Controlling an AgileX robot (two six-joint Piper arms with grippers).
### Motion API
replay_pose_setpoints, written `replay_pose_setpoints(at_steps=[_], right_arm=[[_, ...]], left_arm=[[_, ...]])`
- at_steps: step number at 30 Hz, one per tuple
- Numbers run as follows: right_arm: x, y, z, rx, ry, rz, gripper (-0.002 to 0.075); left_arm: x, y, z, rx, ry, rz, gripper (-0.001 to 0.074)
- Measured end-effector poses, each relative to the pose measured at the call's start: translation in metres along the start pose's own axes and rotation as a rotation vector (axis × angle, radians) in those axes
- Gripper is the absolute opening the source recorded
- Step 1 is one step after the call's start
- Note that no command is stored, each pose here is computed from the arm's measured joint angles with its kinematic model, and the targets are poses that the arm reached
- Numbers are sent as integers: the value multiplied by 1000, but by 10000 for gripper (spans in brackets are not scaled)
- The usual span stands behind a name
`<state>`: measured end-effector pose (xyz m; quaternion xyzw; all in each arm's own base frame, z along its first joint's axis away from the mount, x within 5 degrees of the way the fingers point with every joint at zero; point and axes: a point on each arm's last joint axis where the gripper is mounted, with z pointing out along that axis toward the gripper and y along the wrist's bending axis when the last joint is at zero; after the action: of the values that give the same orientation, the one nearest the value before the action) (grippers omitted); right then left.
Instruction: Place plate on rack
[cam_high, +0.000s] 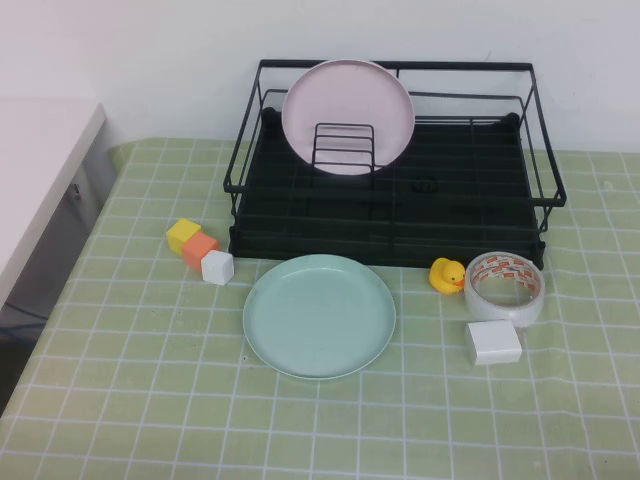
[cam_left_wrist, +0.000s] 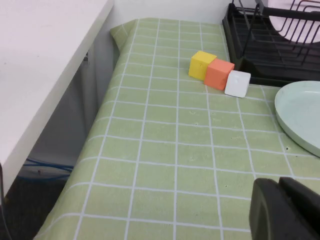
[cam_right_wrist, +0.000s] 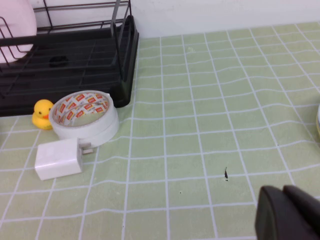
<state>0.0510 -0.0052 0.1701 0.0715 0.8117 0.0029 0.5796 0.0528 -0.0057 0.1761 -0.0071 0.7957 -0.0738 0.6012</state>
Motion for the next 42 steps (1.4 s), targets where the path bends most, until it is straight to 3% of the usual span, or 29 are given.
replay_pose_setpoints(at_steps=[10,42], right_arm=[[0,0,0,0,0,0,-2],[0,-1,0,8,-1,-19,-2]], left_arm=[[-1,4,0,-46,-5,127,-2],[-1,5,0,-52,-5,140,-1]])
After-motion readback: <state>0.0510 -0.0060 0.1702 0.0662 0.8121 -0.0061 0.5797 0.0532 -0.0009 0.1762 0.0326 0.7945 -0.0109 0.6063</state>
